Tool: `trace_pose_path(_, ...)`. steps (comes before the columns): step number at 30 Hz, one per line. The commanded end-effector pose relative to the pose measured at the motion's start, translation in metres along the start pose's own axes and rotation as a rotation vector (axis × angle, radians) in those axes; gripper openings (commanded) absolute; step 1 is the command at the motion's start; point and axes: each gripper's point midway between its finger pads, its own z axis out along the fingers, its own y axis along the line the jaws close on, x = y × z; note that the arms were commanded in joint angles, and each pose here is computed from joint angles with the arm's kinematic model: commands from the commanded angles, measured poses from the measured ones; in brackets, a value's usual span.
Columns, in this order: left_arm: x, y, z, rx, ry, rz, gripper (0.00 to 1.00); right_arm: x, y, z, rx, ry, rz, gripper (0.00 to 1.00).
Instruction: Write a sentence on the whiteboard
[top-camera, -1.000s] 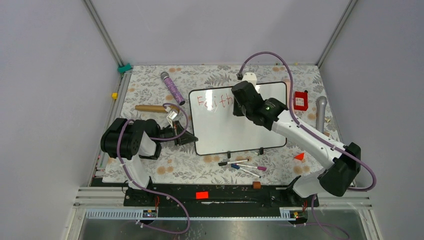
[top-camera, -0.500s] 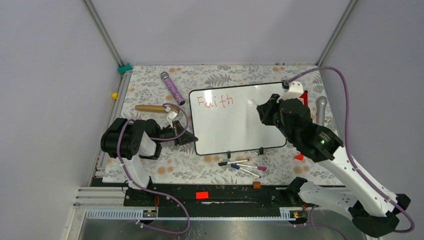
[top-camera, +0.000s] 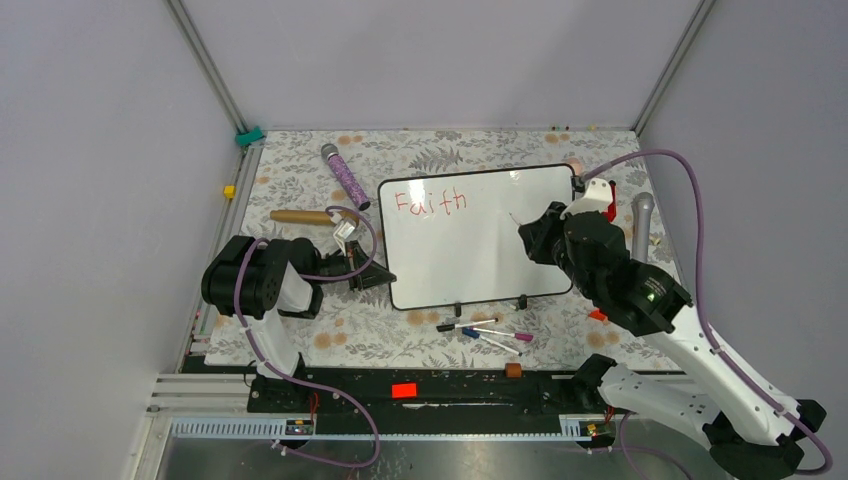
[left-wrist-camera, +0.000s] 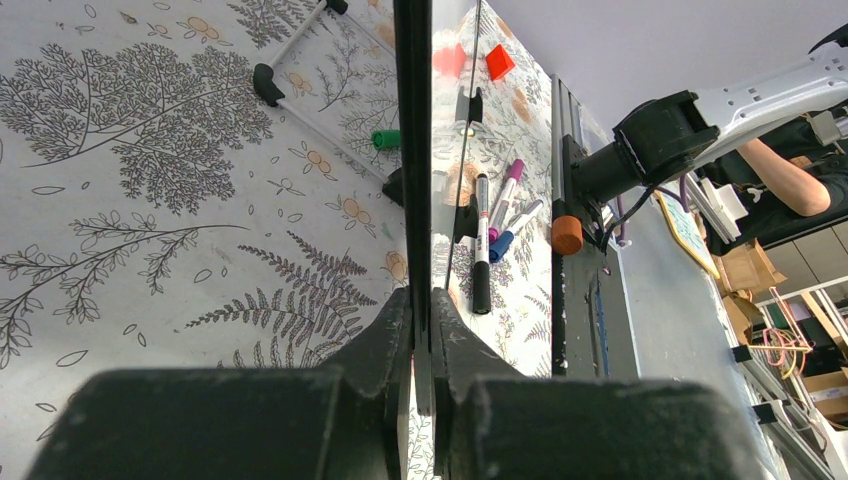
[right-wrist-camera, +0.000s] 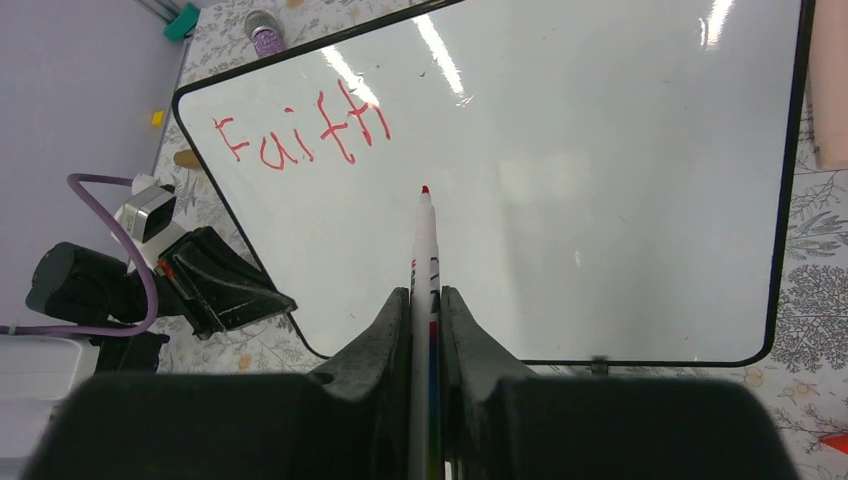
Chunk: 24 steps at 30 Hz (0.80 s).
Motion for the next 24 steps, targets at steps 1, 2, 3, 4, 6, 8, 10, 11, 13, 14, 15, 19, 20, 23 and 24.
trace_pose_path(1,-0.009,-0.004,0.003,0.048,0.002,0.112,0.00,-0.024,0.017,-0.005,-0.044,-0.034,0.014,0.00)
trace_pose_path(2,-0.009,-0.005,0.003,0.050,0.003,0.116,0.00,-0.029,0.021,-0.004,-0.054,-0.042,0.013,0.00)
trace_pose_path(3,-0.009,-0.005,0.003,0.050,0.003,0.121,0.00,-0.034,0.027,-0.002,-0.067,-0.052,0.012,0.00)
trace_pose_path(4,-0.009,-0.006,0.003,0.051,0.003,0.126,0.00,-0.041,0.033,0.000,-0.074,-0.065,0.005,0.00)
trace_pose_path(6,-0.009,-0.005,0.003,0.049,0.003,0.118,0.00,-0.058,0.045,0.005,-0.083,-0.095,-0.010,0.00)
trace_pose_path(8,-0.009,-0.005,0.003,0.052,0.005,0.116,0.00,-0.077,0.056,0.010,-0.088,-0.137,-0.019,0.00)
trace_pose_path(10,-0.008,-0.005,0.003,0.054,0.006,0.123,0.00,-0.094,0.067,0.016,-0.098,-0.200,-0.007,0.00)
trace_pose_path(11,-0.008,-0.006,0.003,0.054,0.005,0.129,0.00,-0.102,0.071,0.019,-0.105,-0.231,-0.002,0.00)
trace_pose_path(13,-0.007,-0.007,0.002,0.055,0.006,0.140,0.00,-0.115,0.076,0.025,-0.098,-0.289,0.006,0.00)
trace_pose_path(14,-0.007,-0.007,0.002,0.056,0.006,0.151,0.00,-0.123,0.078,0.027,-0.091,-0.316,0.004,0.00)
trace_pose_path(15,-0.005,-0.008,0.002,0.056,0.008,0.152,0.00,-0.131,0.081,0.029,-0.086,-0.344,0.003,0.00)
trace_pose_path(19,-0.004,-0.010,0.002,0.066,0.015,0.159,0.00,-0.161,0.091,0.038,-0.074,-0.468,-0.002,0.00)
trace_pose_path(20,-0.004,-0.010,0.002,0.067,0.015,0.159,0.00,-0.168,0.093,0.039,-0.067,-0.491,-0.004,0.00)
trace_pose_path(23,-0.005,-0.010,0.002,0.069,0.019,0.150,0.00,-0.174,0.101,0.047,-0.061,-0.494,-0.036,0.00)
trace_pose_path(24,-0.005,-0.011,0.002,0.073,0.021,0.148,0.00,-0.170,0.102,0.050,-0.066,-0.482,-0.037,0.00)
